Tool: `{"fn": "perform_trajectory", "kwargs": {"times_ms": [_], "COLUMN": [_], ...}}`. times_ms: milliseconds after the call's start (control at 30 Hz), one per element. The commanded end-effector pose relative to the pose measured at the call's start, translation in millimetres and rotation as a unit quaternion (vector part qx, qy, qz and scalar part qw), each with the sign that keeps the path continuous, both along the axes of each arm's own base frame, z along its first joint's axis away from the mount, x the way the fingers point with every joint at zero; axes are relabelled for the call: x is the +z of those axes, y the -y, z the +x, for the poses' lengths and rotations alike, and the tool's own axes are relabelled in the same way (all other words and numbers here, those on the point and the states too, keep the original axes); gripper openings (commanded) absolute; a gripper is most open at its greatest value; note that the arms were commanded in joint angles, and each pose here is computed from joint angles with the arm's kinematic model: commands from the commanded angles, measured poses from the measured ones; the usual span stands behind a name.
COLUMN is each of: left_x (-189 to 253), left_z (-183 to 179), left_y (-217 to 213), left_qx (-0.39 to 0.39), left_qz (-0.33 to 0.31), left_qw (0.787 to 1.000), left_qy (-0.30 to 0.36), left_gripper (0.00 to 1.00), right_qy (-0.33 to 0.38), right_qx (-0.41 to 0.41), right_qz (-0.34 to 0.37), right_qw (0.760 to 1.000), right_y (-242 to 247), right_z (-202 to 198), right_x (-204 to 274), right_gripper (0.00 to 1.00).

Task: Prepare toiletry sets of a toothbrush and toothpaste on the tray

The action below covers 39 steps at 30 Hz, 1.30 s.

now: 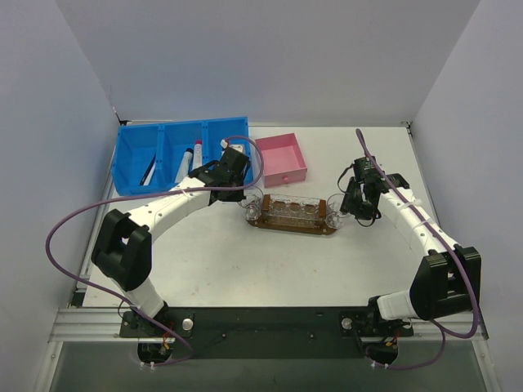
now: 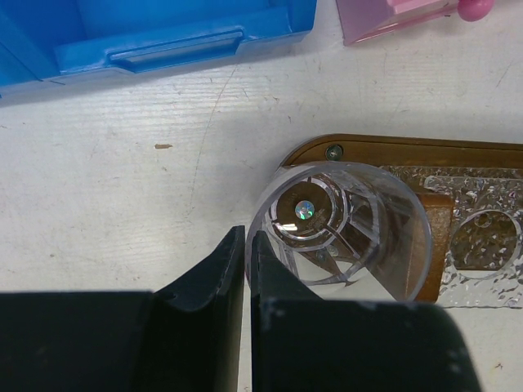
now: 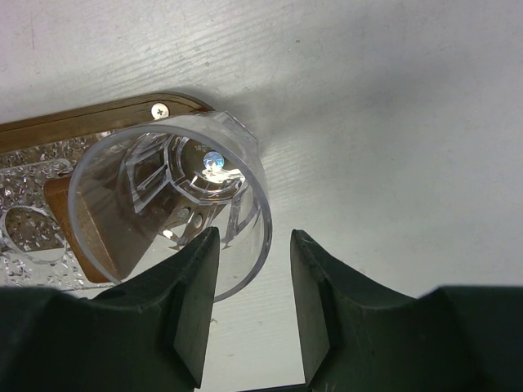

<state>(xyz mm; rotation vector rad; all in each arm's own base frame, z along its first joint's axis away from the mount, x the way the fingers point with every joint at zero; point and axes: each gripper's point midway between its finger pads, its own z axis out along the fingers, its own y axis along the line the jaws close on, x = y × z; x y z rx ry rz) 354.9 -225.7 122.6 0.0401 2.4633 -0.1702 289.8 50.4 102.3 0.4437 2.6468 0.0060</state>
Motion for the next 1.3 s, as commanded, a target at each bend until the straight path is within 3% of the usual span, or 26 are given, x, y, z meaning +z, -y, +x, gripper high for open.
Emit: {"fn": "perform_trajectory", "kwargs": {"times_ms": [0, 467, 1000, 1267], "left_x": [12, 19, 33, 44], "left_z": [7, 8, 6, 5], "left_y": [8, 7, 6, 8], "left_qx": [-0.007, -0.006, -0.007, -0.019], "left_qz": [-0.006, 0.001, -0.006, -0.018], "left_qw": [1.0, 1.0, 0.999, 0.997], "left_qy": [0.015, 0.026, 0.041, 0.069], "left_gripper": [0.02, 0.31, 0.43, 0.56], "right_qy": [-0.008, -0.005, -0.005, -0.002], "right_qx": [0.004, 0.003, 0.003, 0.001], "right_qz": [-0.001, -0.003, -0.003, -0.004], "right_qw": [1.0, 1.0, 1.0, 1.0], "right_y": [0, 0, 1, 1], "right_z": [-3, -3, -3, -3], "right_x": [-2, 0, -1, 1], "right_gripper": [0.37, 0.43, 0.46, 0.46]}}
